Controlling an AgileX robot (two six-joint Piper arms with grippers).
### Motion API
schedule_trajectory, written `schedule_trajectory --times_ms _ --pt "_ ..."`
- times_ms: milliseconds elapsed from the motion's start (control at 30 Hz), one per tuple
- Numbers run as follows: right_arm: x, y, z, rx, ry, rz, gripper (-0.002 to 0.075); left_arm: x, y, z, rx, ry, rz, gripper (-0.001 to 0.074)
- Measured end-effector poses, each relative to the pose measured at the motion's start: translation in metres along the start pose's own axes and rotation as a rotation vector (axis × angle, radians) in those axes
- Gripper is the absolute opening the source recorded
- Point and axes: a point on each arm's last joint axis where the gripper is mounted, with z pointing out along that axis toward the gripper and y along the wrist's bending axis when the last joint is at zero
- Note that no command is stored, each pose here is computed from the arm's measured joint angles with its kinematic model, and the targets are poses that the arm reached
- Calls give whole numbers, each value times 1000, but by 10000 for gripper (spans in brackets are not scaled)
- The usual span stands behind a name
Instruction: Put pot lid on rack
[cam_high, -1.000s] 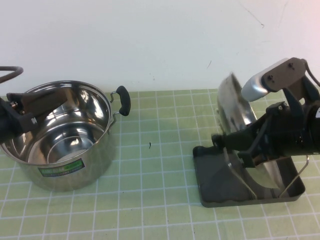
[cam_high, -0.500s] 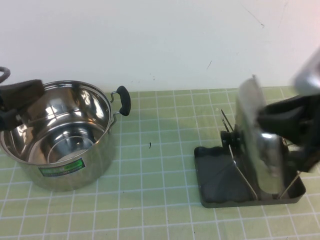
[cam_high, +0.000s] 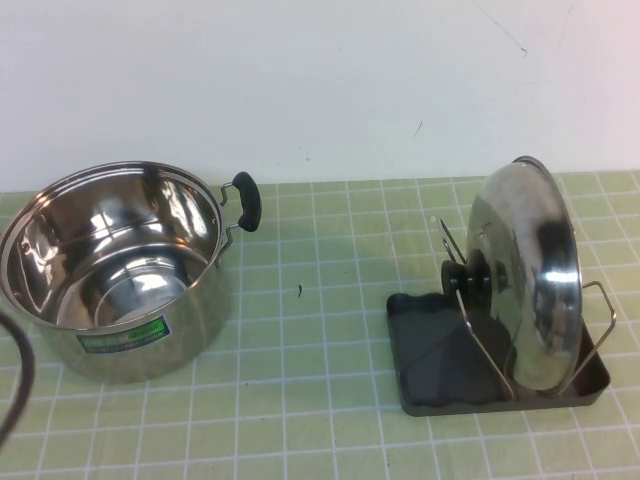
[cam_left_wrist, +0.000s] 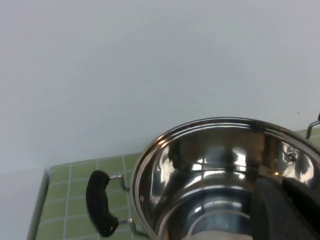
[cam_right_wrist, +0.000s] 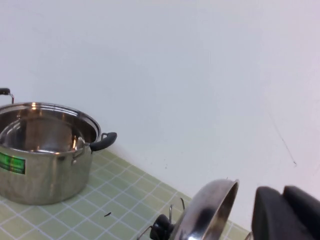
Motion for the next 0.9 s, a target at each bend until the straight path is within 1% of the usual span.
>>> schedule_trajectory --times_ms 100,167,400,567,900 --pt "13 4 -9 4 -16 3 31 15 -4 -11 -38 -5 -4 1" --pt "19 5 -9 1 -7 7 31 25 -7 -14 -40 3 -10 1" --pt "27 7 -7 -6 18 11 31 57 -14 -14 9 84 -46 1" --pt "32 9 -6 -15 44 12 31 67 -19 -14 51 115 -60 1" --pt "35 10 -5 -24 70 12 30 76 -20 -14 61 139 -74 1"
